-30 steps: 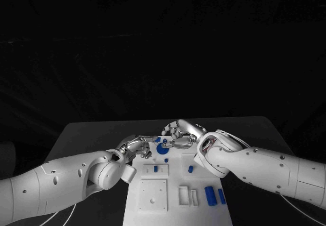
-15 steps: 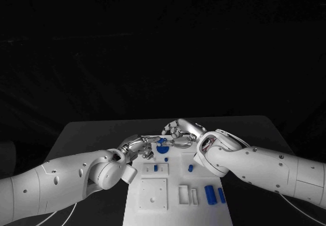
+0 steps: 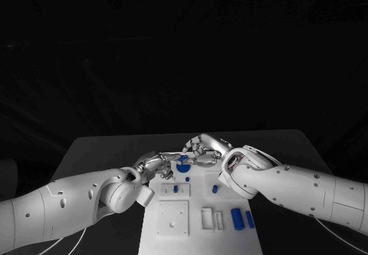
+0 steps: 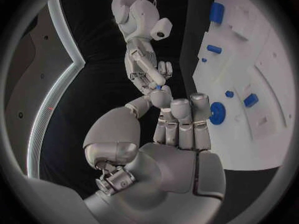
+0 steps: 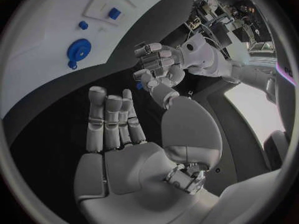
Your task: Assemble the parts on the task board
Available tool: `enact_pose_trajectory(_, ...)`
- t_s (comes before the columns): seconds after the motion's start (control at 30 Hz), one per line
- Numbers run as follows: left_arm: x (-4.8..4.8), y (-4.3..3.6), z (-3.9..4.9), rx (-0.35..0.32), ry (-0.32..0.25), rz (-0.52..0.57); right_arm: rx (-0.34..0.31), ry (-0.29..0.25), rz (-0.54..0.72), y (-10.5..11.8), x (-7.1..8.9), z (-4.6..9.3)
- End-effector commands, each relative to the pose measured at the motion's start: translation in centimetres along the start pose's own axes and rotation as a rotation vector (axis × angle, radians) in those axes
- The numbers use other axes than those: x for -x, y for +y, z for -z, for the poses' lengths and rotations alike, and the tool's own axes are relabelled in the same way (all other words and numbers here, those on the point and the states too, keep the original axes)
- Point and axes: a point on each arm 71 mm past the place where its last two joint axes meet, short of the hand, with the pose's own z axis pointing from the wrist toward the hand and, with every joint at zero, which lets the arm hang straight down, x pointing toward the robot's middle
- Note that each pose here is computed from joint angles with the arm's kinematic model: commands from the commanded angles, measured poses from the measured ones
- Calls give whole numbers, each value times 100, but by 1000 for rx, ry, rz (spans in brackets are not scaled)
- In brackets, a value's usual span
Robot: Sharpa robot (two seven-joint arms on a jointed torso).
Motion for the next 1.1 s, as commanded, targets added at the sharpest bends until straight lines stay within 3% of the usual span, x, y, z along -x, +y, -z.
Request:
enact_pose_trajectory(0.03, -60, -11, -5, -6, 49, -4, 13, 7, 7, 19, -13, -5)
enact_pose_trajectory(0.8, -95, -1, 0, 6, 95, -38, 6, -19, 3, 5, -1, -5)
enact_pose_trajectory(1.1, -48, 2, 4, 3, 70, -44, -6, -21, 7, -42, 23, 12)
